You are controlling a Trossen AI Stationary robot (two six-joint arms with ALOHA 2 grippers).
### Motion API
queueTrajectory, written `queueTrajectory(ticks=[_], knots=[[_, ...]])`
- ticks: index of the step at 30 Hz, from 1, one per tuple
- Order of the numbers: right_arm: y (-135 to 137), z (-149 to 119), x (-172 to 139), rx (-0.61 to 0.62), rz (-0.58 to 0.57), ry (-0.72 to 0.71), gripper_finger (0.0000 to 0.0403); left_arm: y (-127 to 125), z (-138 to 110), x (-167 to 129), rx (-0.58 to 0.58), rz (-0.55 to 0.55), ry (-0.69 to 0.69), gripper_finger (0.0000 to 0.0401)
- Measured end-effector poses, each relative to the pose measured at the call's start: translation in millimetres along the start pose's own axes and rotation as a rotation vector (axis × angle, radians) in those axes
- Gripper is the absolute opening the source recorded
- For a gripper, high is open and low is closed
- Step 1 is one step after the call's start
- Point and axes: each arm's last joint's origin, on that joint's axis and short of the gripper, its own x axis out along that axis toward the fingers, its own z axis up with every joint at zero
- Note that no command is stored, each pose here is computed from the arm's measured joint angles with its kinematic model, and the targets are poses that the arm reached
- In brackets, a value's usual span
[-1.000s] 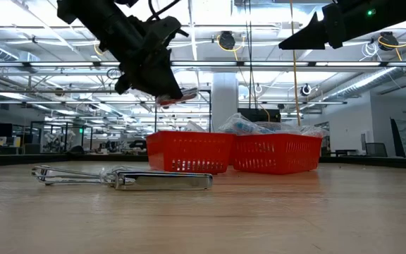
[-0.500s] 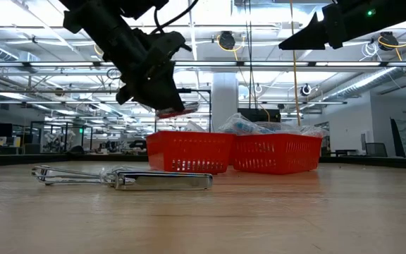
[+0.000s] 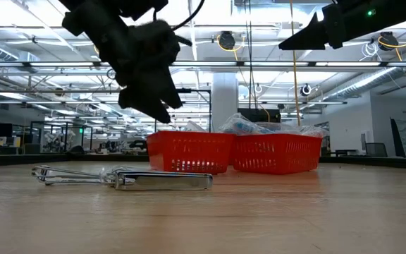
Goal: Pick & Place Travel size toiletries
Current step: Put the silver nail cutter into the bottom left red bin
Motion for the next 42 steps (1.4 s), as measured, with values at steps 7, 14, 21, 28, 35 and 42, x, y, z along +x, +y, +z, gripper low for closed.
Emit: queueTrajectory(ticks=[7,14,21,28,35,42], knots=[[0,0,0,0.0,0.0,0.0,0.0212,-17,-10,-2,-0.016,-0.193,0.115,0.0258],[0,0,0,-0.001,0.0,0.0,0.0212,-45,-18,-9,0.136,-0.227,0.08,0.0251],[0,0,0,0.0,0.0,0.0,0.0212,-72,-44,-15,0.296,-0.249,0.13,0.0229],[0,0,0,0.0,0.0,-0.001,0.0212,-76,-76,-5,0.264,-0.034,0.218,0.021],[0,0,0,0.0,0.0,0.0,0.0212,-76,-95,14,0.228,-0.017,0.336,0.0192],[0,0,0,0.0,0.0,0.0,0.0212,-66,-109,21,0.179,0.083,0.465,0.0169]])
